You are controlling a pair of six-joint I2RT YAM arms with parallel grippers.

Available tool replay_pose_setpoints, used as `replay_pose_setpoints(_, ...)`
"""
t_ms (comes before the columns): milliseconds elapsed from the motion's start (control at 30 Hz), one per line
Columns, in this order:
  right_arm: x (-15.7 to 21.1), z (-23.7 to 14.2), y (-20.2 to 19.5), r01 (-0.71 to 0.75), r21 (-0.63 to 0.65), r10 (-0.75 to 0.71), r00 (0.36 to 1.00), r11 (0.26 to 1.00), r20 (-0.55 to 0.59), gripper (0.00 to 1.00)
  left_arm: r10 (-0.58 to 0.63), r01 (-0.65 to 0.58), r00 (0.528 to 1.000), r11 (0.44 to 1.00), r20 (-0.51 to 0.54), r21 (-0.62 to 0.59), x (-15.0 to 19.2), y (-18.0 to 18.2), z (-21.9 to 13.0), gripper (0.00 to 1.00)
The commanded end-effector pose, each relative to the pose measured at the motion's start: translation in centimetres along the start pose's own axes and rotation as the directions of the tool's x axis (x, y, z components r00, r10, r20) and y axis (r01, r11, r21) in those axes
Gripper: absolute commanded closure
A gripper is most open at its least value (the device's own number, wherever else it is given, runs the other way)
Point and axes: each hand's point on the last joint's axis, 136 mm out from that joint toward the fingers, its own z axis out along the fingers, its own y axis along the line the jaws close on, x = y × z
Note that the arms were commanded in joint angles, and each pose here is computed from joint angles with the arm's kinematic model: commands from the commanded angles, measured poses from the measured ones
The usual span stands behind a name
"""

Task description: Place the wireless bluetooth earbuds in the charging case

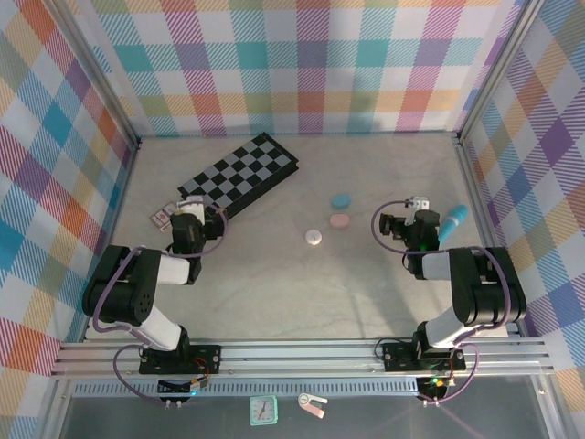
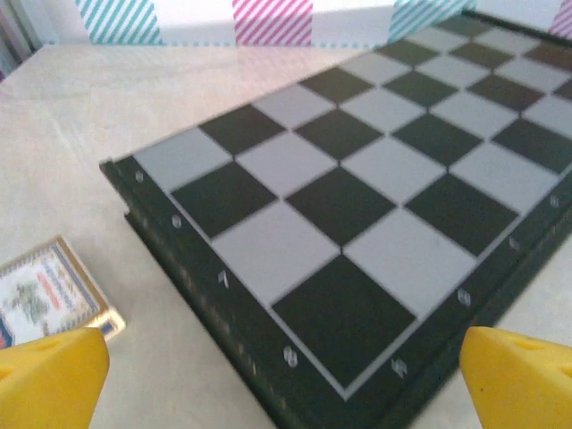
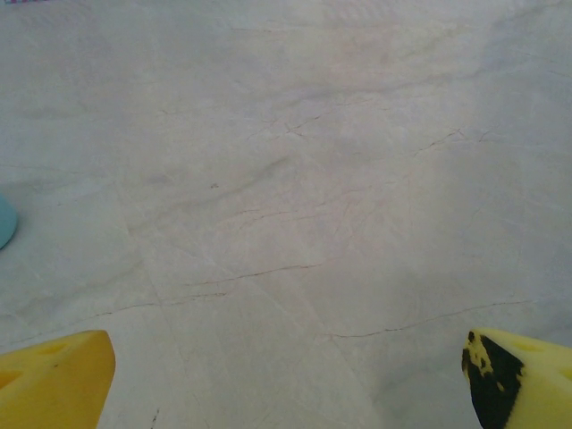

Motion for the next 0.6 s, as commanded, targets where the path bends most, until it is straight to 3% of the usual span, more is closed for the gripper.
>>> replay_pose_setpoints(0,-2.43,-0.11,0.20,0.004,-0.019,-0.003,0.996,1.000,0.091,0.01,-0.032,0.032,0.998,0.999,-0.053,0.006,0.99,0.36,0.20,0.00)
replay_pose_setpoints(567,-2.45,-0.08,0.18,0.006,-0.018,-0.004,0.996,1.000,0.091,0.01,-0.031,0.032,0.998,0.999,-0.055,0.009,0.99,0.31,0.24,0.00)
